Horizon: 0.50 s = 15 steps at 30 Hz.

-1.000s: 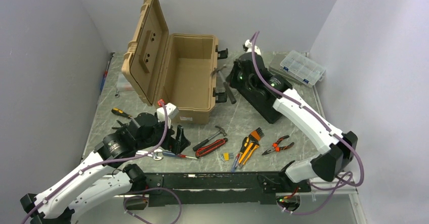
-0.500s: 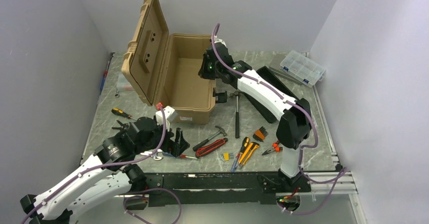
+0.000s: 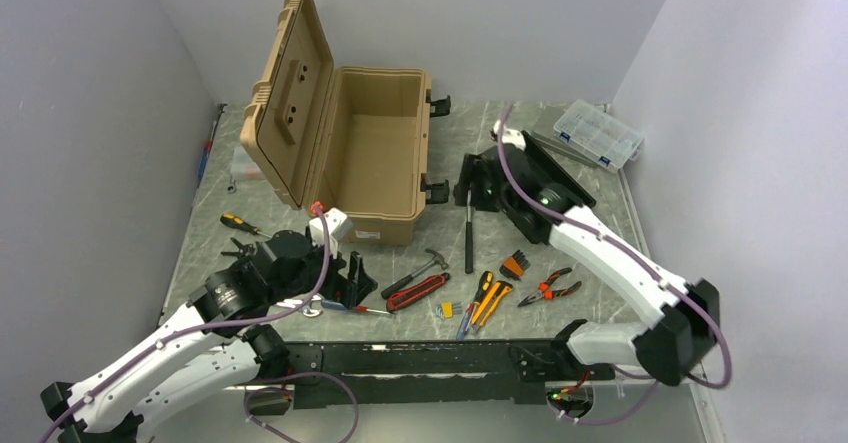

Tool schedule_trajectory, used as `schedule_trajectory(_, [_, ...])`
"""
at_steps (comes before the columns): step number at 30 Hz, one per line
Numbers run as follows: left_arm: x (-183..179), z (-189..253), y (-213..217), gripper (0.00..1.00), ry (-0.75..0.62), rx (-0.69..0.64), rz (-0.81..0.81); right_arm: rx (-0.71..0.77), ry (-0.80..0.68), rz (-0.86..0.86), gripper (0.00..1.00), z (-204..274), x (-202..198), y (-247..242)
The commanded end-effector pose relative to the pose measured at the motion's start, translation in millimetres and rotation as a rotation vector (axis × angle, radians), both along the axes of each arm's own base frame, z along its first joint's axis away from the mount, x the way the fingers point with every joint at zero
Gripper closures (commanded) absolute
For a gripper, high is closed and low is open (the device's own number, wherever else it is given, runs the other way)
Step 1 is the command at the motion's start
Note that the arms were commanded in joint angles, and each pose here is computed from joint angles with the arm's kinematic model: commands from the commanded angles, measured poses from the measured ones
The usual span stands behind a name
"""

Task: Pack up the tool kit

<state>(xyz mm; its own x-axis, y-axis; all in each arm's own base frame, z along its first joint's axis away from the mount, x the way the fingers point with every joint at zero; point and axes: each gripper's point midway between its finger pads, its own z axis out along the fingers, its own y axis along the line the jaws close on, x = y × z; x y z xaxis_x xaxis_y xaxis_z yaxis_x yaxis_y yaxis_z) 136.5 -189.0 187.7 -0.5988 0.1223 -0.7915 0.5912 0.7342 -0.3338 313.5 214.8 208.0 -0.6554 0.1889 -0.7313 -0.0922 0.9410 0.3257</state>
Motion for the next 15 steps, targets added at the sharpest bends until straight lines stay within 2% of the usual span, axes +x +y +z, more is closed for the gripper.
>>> schedule_trajectory(1, [5.9,13.5,-9.7,0.05,-0.050,-0.022,-0.028,-0.028,-0.017,-0.044,0.29,-12.4,-23.3,-30.7])
schedule_trajectory(4, [7.9,17.2,-12.1,0.06,-0.061,-0.018,-0.036,-0.047,0.031,-0.052,0.25,-38.5,-36.4,-39.6])
schedule_trajectory(8, [9.8,22.5,-15.5,0.06,-0.079,-0.032,-0.040,-0.058,0.087,-0.049,0.03,-68.0,-38.7,-36.5])
schedule_trajectory(9, [9.8,25.4,-16.1,0.06,-0.084,-0.039,-0.042,-0.065,0.102,-0.048,0.01,-75.1,-37.7,-34.7])
schedule_trajectory(12, [10.1,30.0,-14.3,0.06,-0.095,-0.030,-0.042,-0.108,0.155,-0.062,0.01,-100.5,-31.7,-32.8])
schedule_trajectory(15, [9.9,36.7,-8.2,0.06,-0.114,-0.016,-0.034,-0.150,0.189,-0.087,0.04,-118.9,-24.3,-31.9])
